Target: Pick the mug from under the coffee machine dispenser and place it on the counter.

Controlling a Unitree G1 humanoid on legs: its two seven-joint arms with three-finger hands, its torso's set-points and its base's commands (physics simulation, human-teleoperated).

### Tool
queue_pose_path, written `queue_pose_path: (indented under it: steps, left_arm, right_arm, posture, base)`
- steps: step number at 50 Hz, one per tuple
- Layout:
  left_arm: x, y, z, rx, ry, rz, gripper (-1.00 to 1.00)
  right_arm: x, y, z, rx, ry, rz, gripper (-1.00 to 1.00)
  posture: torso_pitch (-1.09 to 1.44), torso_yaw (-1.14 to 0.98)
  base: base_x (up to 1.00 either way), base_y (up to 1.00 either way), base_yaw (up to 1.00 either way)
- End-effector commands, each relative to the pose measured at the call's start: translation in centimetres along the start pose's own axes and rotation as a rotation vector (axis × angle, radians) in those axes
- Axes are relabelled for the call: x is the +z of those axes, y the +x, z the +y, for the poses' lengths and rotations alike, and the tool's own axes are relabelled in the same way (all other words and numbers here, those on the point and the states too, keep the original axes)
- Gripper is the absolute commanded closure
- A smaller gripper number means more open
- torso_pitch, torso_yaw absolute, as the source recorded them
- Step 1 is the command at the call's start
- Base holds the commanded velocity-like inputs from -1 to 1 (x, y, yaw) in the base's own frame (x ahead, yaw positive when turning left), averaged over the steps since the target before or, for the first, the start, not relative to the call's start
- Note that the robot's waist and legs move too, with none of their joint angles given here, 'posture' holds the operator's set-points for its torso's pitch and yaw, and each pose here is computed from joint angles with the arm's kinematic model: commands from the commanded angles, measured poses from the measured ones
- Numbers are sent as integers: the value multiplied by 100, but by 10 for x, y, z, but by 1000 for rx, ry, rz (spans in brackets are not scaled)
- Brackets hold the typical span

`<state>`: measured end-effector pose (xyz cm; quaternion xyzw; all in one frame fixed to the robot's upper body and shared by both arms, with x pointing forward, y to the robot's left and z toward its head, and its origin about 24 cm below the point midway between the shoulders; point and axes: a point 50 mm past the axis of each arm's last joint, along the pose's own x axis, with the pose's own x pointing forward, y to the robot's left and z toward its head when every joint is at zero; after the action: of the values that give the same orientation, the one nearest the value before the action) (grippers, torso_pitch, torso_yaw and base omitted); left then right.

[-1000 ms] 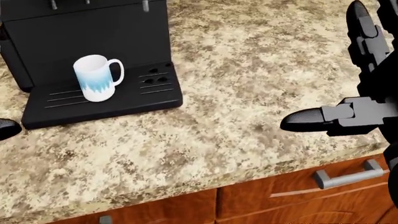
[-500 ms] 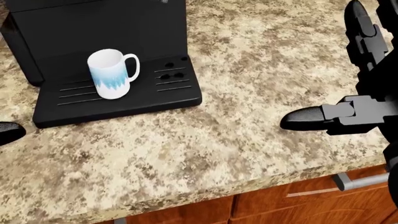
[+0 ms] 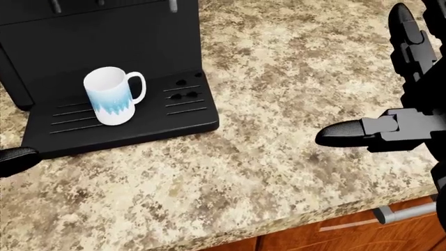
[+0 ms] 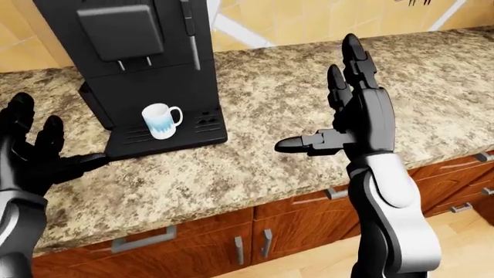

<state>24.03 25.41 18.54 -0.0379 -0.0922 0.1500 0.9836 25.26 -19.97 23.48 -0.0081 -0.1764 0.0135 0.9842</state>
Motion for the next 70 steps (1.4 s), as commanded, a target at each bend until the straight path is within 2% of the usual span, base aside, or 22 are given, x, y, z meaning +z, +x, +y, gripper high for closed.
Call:
queue_pose_path:
  steps: [1,2,3,4,9,20,21,23,26,28,30,31,34,47,60,70]
  left_arm:
    - [16,-2,-6,-31,23,-100,-100]
    - [6,0,-4,-13,49,-42,-100]
    - [-3,1,-6,-17,64,-21,-100]
    - [-2,0,-8,-32,56,-36,-100]
    - [-12,-1,-11,-41,52,-8,-100]
    - [-17,0,-14,-51,39,-4,-100]
    - [-18,0,-15,-52,38,-3,-96]
    - [-20,0,-17,-58,36,1,-46]
    - [-20,1,-19,-63,35,3,-39]
    - [-21,1,-22,-70,33,7,-10]
    - [-21,1,-24,-78,32,5,0]
    - [-20,1,-25,-80,31,5,-6]
    - [-21,1,-27,-88,31,7,0]
    - [-17,4,-31,-99,33,2,-21]
    - [-13,14,-52,-157,42,-8,-33]
    - [-13,18,-58,-168,44,-9,-45]
  right_arm:
    - [14,0,1,8,-14,-81,-100]
    - [15,0,2,8,-14,-82,-100]
    - [14,0,1,9,-15,-81,-100]
    - [14,0,1,9,-15,-81,-100]
    - [13,-1,2,10,-16,-79,-100]
    - [11,-1,1,7,-21,-73,-100]
    - [11,-1,1,8,-20,-73,-100]
    - [11,-1,2,8,-20,-73,-100]
    - [11,-1,2,8,-20,-72,-100]
    - [11,-1,2,8,-20,-72,-100]
    - [11,-1,1,8,-20,-73,-100]
    - [11,-1,1,8,-20,-73,-100]
    - [12,-1,1,8,-20,-74,-100]
    - [15,-1,1,12,-20,-78,-100]
    - [15,-1,1,15,-20,-77,-100]
    - [15,-2,2,18,-19,-78,-100]
  posture:
    - [0,0]
    - [0,0]
    - [0,0]
    - [0,0]
    - [0,0]
    - [0,0]
    - [0,0]
    - [0,0]
    - [0,0]
    - [0,0]
    - [0,0]
    - [0,0]
    - [0,0]
    - [0,0]
    - [0,0]
    - [0,0]
  base:
    - [0,0,0]
    - [0,0,0]
    - [0,0,0]
    - [0,0,0]
    - [0,0,0]
    - [0,0,0]
    - [0,0,0]
    - [0,0,0]
    - [0,0,0]
    - [0,0,0]
    - [0,0,0]
    - [0,0,0]
    - [0,0,0]
    - [0,0,0]
    - [0,0,0]
    - [0,0,0]
